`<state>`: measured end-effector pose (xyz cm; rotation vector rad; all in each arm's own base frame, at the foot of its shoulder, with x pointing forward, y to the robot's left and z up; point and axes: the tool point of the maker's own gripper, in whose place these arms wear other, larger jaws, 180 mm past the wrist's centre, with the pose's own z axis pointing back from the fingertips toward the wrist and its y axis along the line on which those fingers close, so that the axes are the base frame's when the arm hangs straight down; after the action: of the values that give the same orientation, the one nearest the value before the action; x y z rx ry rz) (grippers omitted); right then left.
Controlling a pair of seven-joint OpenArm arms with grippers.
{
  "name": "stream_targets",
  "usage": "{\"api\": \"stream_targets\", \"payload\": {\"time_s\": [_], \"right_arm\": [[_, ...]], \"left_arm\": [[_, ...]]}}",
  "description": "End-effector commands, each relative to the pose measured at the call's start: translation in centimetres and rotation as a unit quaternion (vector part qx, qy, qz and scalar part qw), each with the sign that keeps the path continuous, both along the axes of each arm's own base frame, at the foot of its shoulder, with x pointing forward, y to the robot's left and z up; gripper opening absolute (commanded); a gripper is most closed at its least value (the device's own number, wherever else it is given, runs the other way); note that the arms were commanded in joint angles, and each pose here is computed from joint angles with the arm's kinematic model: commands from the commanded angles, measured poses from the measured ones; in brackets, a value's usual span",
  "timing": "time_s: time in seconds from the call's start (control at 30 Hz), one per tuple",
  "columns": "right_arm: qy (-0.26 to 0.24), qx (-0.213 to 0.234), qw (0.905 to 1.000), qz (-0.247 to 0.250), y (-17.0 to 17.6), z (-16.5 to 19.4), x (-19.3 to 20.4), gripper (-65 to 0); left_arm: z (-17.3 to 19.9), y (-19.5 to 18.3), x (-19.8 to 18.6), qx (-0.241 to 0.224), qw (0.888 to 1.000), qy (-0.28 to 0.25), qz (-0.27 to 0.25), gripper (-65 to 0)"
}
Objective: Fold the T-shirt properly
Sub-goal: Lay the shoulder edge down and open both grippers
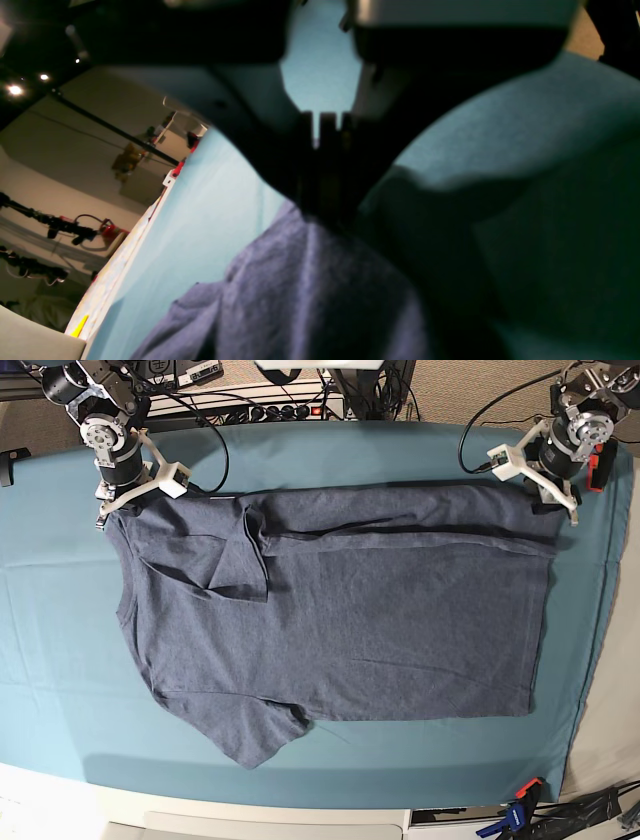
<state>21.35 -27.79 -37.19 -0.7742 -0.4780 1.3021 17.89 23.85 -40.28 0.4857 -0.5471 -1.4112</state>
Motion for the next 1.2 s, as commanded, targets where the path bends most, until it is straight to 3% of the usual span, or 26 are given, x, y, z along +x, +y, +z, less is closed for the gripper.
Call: {"api": "stream_targets", "payload": {"time_s": [0.0, 0.17, 0.37, 0.67, 0.97, 1.17], "right_arm": [[-0.016, -0.010, 0.9998, 0.004, -0.4, 1.0, 0.7, -65.0], [-0.017, -0.010, 0.9998, 0.004, -0.3, 1.0, 0.7, -65.0], [-0.017, -0.009, 0.9998, 0.006, -0.3, 1.0, 0.7, -65.0], [-0.017, -0.008, 0.9998, 0.007, -0.2, 1.0, 0.7, -65.0], [-0.016, -0.013, 0.9998, 0.002, -0.5, 1.0, 0.6, -65.0], [-0.012, -0.044, 0.9989, 0.012, -1.6, 1.2, -0.2, -65.0]], "left_arm": [[-0.8, 0.7, -1.7, 0.012, 0.999, 0.038, 0.002, -39.8], [-1.4, 0.6, -3.2, 0.010, 0.998, 0.056, 0.001, -39.8], [-1.0, 0.1, -2.1, -0.002, 0.999, 0.041, -0.005, -40.9], [-0.7, -1.3, -0.2, -0.041, 0.999, 0.026, 0.021, -65.0], [-0.5, -0.6, 0.1, -0.024, 0.999, 0.018, 0.027, -65.0], [0.4, -0.1, 0.4, -0.013, 0.999, 0.008, 0.029, -65.0]]}}
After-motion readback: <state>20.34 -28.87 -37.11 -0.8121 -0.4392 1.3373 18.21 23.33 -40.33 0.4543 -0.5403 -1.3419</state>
